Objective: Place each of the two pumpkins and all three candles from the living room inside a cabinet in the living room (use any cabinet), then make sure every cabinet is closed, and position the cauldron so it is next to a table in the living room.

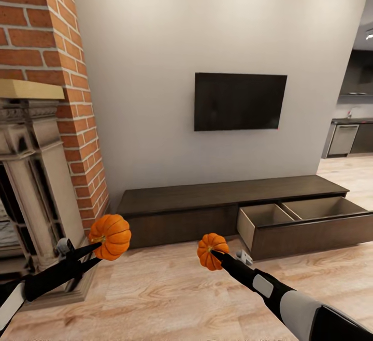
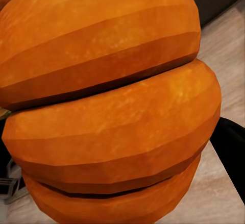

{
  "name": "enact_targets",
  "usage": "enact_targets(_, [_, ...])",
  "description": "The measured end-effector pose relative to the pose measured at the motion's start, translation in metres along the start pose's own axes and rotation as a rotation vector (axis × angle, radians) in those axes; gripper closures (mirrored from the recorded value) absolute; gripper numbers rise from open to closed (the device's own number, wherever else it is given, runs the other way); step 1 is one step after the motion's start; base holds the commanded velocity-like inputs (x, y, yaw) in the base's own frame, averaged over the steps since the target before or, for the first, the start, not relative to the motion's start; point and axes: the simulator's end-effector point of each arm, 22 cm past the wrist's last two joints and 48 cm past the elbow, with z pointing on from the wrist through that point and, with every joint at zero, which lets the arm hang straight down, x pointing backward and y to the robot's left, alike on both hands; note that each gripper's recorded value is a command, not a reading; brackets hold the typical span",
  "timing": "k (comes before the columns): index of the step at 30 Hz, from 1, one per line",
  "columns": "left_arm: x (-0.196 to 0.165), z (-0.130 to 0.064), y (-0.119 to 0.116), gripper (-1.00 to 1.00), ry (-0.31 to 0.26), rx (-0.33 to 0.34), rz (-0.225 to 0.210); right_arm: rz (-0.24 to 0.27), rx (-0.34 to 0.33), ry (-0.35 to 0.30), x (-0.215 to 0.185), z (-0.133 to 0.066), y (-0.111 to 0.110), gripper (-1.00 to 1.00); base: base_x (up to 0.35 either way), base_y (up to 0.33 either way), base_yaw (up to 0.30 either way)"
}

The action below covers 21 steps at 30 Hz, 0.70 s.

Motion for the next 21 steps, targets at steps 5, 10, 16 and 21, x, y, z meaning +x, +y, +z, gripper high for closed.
enact_targets(5, [0.000, 0.000, -0.001, 1.00, -0.002, 0.007, -0.002, 0.005, -0.001, -0.005, -0.001, 0.000, 0.000, 1.00, 0.000, 0.000, -0.038])
enact_targets(10, [-0.001, 0.000, -0.004, 1.00, -0.002, 0.010, 0.004, 0.011, -0.036, -0.015, -0.004, -0.002, 0.008, 1.00, 0.000, 0.000, -0.207])
enact_targets(16, [-0.001, 0.000, -0.006, 1.00, -0.001, 0.011, 0.011, 0.008, -0.054, -0.018, -0.006, -0.003, 0.013, 1.00, 0.000, 0.000, -0.239])
enact_targets(21, [-0.001, 0.000, -0.009, 1.00, -0.002, 0.014, 0.016, 0.005, -0.058, -0.020, -0.006, -0.004, 0.015, 1.00, 0.000, 0.000, -0.242])
